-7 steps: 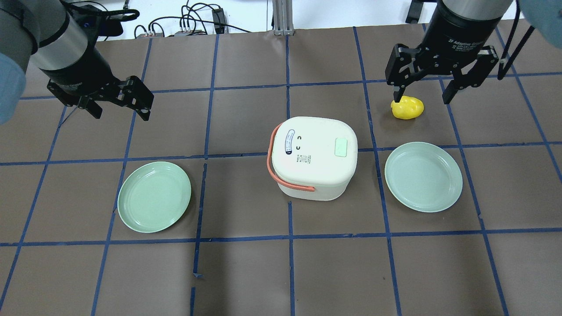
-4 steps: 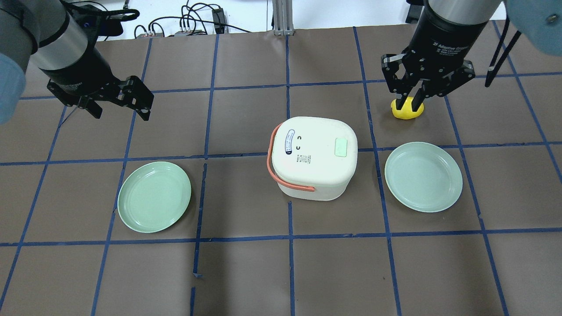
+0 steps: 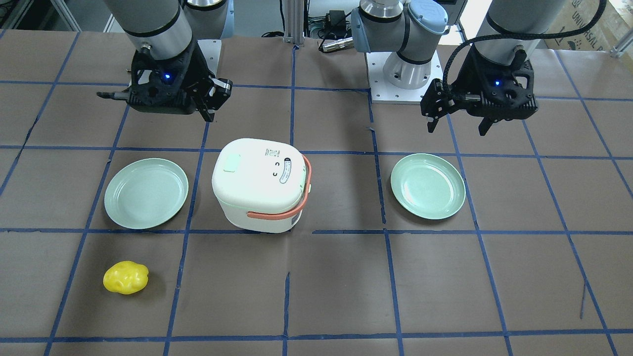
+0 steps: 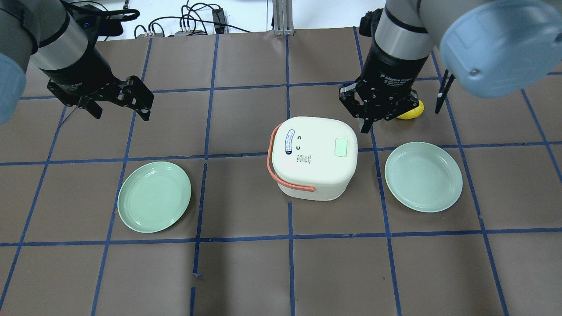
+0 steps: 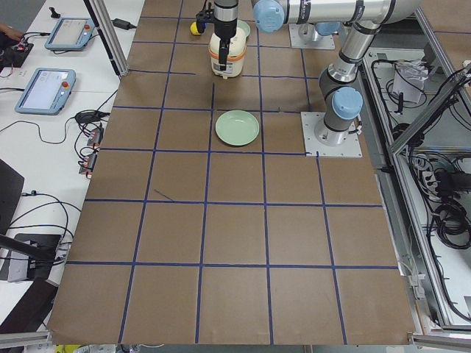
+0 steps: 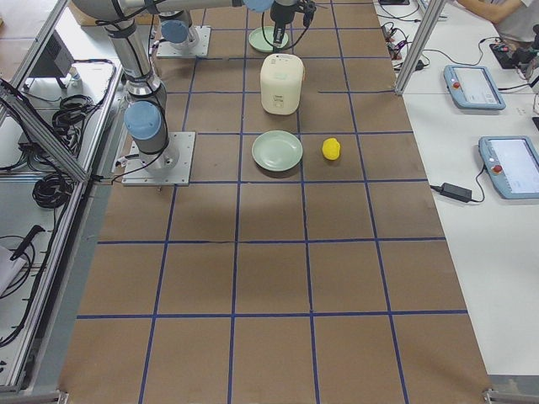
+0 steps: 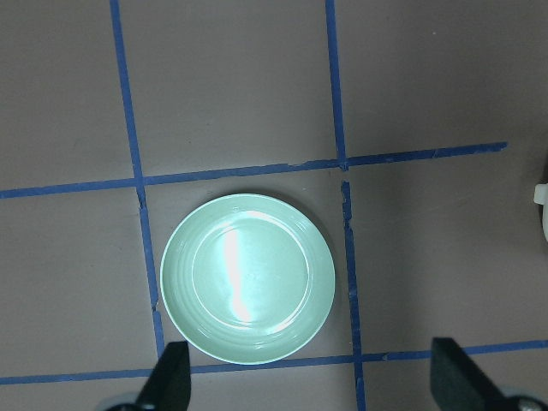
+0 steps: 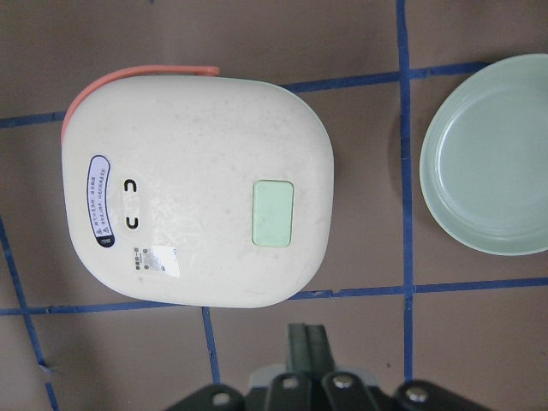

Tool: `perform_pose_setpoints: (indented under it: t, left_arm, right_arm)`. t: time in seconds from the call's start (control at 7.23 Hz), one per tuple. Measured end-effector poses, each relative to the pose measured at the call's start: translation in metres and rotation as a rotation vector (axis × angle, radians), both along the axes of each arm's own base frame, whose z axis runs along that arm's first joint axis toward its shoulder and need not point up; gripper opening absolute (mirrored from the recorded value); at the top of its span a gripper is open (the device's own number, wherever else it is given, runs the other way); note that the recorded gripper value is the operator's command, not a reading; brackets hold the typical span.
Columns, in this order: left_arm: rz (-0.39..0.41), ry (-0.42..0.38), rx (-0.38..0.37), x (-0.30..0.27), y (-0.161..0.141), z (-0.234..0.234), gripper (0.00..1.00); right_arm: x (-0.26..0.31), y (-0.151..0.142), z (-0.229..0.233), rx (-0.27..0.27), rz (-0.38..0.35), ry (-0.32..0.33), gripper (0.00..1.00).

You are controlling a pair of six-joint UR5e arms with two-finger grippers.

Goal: Press rice cooker button
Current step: 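Lower the right gripper and press down on the green button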

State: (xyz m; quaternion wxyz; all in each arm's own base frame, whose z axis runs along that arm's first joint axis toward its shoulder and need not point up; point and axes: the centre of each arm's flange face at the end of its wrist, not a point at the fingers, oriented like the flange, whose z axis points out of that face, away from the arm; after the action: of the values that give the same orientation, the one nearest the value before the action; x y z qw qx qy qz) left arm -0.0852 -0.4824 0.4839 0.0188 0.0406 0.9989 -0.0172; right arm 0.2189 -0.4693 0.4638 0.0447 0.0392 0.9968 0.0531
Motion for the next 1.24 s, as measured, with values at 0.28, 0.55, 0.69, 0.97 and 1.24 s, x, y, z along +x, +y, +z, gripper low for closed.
perform_pose_setpoints:
  t: [0.28,0.55,0.69,0.97,1.24]
  left_arm:
    - [0.000,0.000,0.000,0.000,0.000,0.000,1.00]
    - [0.000,0.000,0.000,0.000,0.000,0.000,1.00]
    - [0.000,0.000,0.000,0.000,0.000,0.000,1.00]
    - [0.000,0.000,0.000,0.000,0.000,0.000,1.00]
    - [0.000,0.000,0.000,0.000,0.000,0.000,1.00]
  right_arm:
    - [0.010,-0.002,-0.026,-0.019,0.026,-0.002,0.08]
    - [0.012,-0.007,-0.039,-0.034,0.028,-0.003,0.08]
    - [0.013,-0.010,-0.046,-0.032,0.027,-0.004,0.08]
    - [0.014,-0.017,-0.058,-0.036,0.023,-0.005,0.08]
    - [0.016,-0.024,-0.069,-0.038,0.019,-0.007,0.08]
